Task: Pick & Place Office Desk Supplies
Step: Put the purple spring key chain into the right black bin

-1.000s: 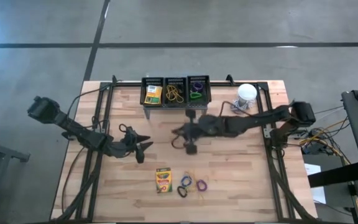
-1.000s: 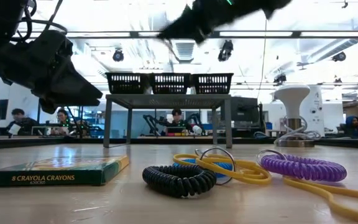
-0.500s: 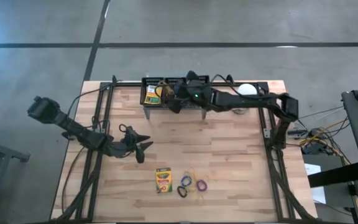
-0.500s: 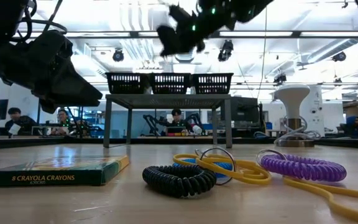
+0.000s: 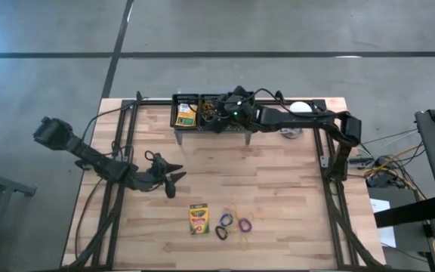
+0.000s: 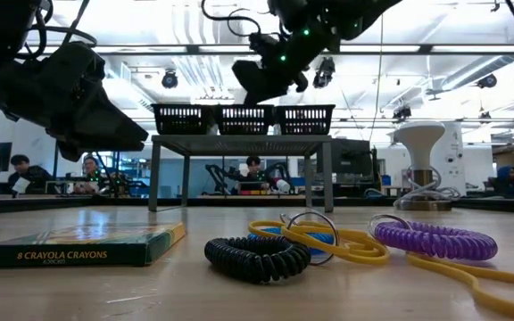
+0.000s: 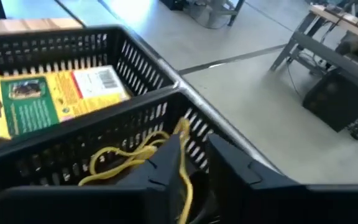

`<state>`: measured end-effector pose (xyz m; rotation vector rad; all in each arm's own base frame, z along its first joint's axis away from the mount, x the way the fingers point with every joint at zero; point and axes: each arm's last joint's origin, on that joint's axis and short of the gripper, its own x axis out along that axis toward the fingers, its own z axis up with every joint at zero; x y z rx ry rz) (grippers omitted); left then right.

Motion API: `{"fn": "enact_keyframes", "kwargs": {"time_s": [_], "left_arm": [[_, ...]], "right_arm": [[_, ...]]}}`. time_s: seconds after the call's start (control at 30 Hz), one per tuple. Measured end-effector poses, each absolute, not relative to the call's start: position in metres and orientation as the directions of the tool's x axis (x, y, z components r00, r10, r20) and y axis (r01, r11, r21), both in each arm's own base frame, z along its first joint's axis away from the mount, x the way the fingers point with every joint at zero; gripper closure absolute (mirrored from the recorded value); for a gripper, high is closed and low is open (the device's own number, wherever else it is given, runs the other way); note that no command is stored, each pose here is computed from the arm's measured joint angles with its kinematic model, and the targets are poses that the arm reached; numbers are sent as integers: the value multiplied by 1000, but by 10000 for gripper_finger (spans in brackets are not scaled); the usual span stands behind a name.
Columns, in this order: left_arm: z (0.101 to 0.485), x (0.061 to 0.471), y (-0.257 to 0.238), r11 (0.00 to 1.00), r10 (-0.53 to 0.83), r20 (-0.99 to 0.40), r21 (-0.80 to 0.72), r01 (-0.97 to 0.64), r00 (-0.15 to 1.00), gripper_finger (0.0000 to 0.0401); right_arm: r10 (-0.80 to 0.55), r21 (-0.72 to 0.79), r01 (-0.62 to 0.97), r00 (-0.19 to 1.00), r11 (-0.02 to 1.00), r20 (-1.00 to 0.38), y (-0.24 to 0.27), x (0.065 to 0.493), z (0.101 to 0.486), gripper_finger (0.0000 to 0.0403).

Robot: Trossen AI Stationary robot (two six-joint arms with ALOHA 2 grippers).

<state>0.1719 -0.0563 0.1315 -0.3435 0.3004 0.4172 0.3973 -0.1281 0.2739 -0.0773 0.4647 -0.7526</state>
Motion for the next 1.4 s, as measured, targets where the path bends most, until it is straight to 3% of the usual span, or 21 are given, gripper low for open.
{"fn": "enact_keyframes", "kwargs": {"time_s": [0.17, 0.3, 0.57, 0.7, 0.8, 0.97, 1.17, 1.4], "left_arm": [[131, 172, -56, 858, 342, -351, -262, -442, 872, 238], [131, 172, -56, 858, 342, -351, -261, -442, 872, 238], [132, 172, -56, 859, 371, -339, -229, -459, 864, 238], [135, 174, -56, 859, 380, -328, -221, -462, 865, 238], [139, 177, -58, 860, 378, -319, -226, -457, 869, 238], [145, 181, -59, 859, 376, -306, -238, -453, 875, 238], [144, 181, -59, 857, 376, -308, -243, -454, 874, 238], [145, 180, -58, 847, 407, -296, -232, -478, 864, 238]], "right_arm": [[-664, -283, 601, 671, 748, -331, -114, 383, 306, 267], [-596, -332, 499, 728, 800, -340, -72, 362, 326, 241], [-446, -357, 290, 732, 888, -515, -5, 311, 273, 232], [-274, -227, 165, 728, 960, -628, 13, 292, 236, 232], [-88, -19, 100, 754, 995, -651, 26, 288, 218, 236], [252, 183, -174, 720, 968, -646, 53, 282, 197, 242], [394, 296, -260, 618, 919, -680, 86, 276, 177, 221], [417, 339, -242, 545, 909, -728, 119, 285, 141, 173]]}}
